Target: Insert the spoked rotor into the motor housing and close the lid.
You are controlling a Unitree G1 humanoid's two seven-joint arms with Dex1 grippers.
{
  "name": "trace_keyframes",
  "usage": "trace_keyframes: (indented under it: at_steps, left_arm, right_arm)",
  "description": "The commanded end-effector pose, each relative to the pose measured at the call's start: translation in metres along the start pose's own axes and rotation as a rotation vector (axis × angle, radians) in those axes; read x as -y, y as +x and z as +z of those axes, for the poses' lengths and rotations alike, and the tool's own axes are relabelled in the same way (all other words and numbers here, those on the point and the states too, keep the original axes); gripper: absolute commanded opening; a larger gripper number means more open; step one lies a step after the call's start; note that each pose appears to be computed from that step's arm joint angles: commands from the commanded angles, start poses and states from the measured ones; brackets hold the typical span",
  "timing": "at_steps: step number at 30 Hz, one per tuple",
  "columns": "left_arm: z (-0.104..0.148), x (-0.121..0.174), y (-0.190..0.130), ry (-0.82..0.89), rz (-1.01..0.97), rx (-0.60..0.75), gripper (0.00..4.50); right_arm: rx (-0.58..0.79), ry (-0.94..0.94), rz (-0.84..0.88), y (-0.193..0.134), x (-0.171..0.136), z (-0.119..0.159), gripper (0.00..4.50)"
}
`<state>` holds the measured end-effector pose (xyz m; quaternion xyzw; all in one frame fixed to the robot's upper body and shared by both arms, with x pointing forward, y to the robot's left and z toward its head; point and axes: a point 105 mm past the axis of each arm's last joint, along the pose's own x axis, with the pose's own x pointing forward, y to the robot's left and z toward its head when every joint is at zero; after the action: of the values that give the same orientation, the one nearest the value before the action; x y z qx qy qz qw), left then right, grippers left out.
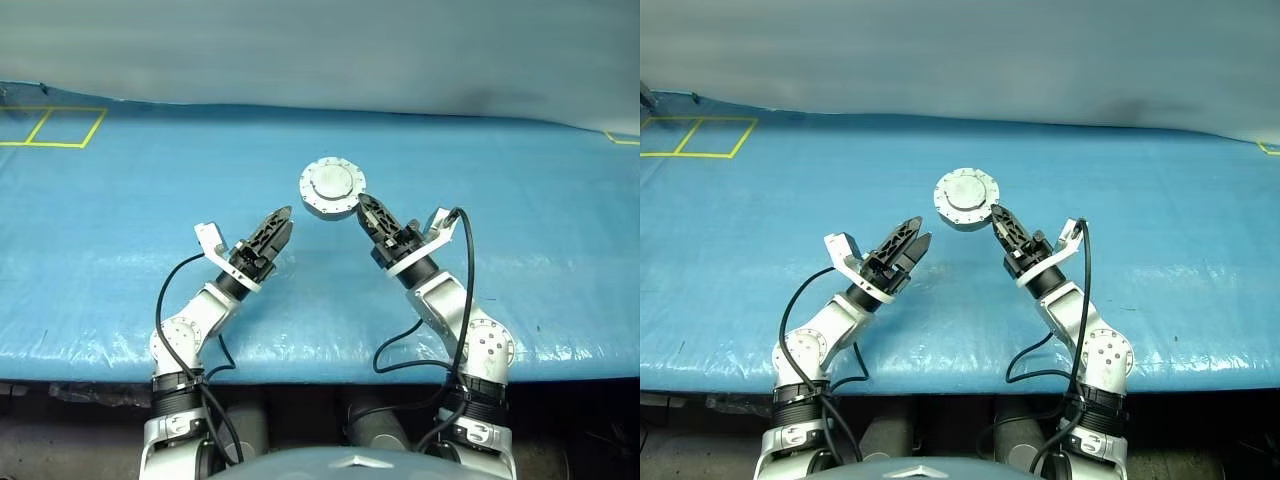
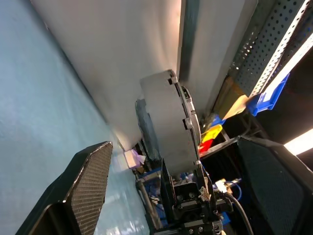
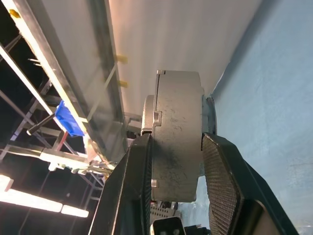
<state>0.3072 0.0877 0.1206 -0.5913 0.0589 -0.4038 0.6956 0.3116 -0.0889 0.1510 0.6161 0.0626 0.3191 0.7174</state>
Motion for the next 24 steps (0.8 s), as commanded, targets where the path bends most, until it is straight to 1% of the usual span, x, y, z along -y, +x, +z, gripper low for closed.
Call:
trace_keyframes:
  at_steps: [1, 5, 10, 15, 19, 22, 24]
  left_arm:
    - [-0.004, 0.008, 0.007, -0.023, -0.041, -0.027, 4.45]
    - [-0.009, 0.007, 0.016, -0.047, -0.060, -0.041, 4.45]
    - [-0.012, 0.014, 0.028, -0.074, -0.121, -0.042, 4.45]
    - [-0.013, 0.010, 0.039, -0.071, -0.108, -0.042, 4.45]
    - [-0.014, 0.004, 0.045, -0.056, -0.081, -0.014, 4.45]
    - [-0.015, 0.004, 0.046, -0.046, -0.081, -0.007, 3.85]
    - [-0.015, 0.004, 0.045, -0.044, -0.084, -0.006, 3.22]
  right_arm:
    - [-0.017, -0.018, 0.129, 0.005, -0.031, -0.004, 1.20]
    - [-0.050, -0.023, 0.141, 0.004, -0.034, -0.011, 1.20]
    - [-0.092, -0.038, 0.118, 0.002, -0.030, -0.022, 1.20]
    - [-0.120, -0.039, 0.124, 0.002, -0.032, -0.032, 1.20]
    - [-0.123, -0.039, 0.116, 0.003, -0.031, -0.035, 1.20]
    - [-0.118, -0.041, 0.113, 0.003, -0.031, -0.035, 1.20]
    - [-0.113, -0.043, 0.110, 0.002, -0.030, -0.034, 1.20]
